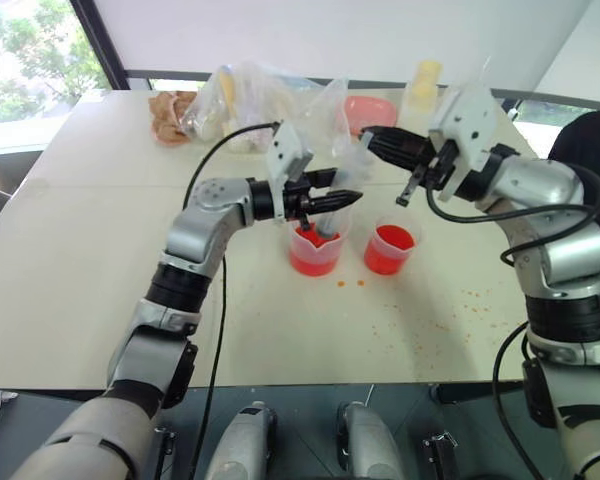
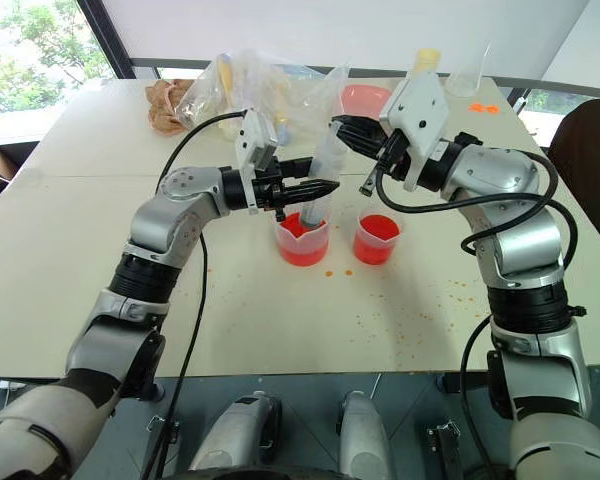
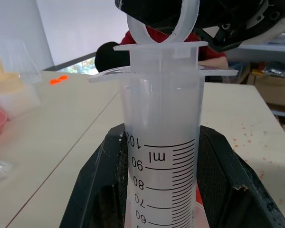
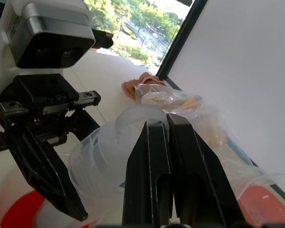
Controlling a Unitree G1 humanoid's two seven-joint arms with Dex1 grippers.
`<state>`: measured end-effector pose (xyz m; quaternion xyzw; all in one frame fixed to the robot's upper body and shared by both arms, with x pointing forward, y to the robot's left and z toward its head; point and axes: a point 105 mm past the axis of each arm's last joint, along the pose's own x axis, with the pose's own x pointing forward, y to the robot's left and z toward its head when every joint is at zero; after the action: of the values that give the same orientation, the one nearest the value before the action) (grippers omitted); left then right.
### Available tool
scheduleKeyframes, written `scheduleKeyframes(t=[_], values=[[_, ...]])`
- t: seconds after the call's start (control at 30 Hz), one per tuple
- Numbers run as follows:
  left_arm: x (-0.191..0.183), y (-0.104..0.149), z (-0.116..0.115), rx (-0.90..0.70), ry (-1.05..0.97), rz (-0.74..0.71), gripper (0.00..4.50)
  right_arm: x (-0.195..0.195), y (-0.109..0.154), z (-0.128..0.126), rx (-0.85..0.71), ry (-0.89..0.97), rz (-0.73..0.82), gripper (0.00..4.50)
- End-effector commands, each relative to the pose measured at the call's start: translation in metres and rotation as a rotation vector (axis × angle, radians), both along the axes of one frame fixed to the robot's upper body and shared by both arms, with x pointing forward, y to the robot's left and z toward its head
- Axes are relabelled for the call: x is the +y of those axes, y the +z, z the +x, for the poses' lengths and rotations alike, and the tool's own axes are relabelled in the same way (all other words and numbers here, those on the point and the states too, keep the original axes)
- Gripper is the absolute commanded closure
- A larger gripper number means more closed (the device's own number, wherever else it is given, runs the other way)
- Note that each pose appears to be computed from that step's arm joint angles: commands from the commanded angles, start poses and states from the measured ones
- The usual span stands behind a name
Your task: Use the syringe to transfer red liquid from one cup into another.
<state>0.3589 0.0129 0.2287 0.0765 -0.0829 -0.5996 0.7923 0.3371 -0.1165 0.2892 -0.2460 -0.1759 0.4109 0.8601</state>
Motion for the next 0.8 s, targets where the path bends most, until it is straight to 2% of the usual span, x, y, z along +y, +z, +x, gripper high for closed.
scheduleKeyframes(t=[0.03,0.3,0.43,0.8], values=[[-0.002,-0.014,0.0,0.012,0.002,0.037,3.08,0.008,0.019,-0.015,-0.085,0.037,0.009,4.47],[0.001,-0.032,0.005,0.029,0.03,0.076,3.08,0.001,0.025,-0.012,-0.097,0.011,0.006,4.47],[0.004,-0.042,0.004,0.047,0.034,0.09,3.08,-0.011,0.037,-0.007,-0.132,-0.035,0.006,4.47],[0.004,-0.047,0.003,0.059,0.046,0.084,3.08,-0.024,0.052,-0.004,-0.168,-0.075,-0.007,4.47]])
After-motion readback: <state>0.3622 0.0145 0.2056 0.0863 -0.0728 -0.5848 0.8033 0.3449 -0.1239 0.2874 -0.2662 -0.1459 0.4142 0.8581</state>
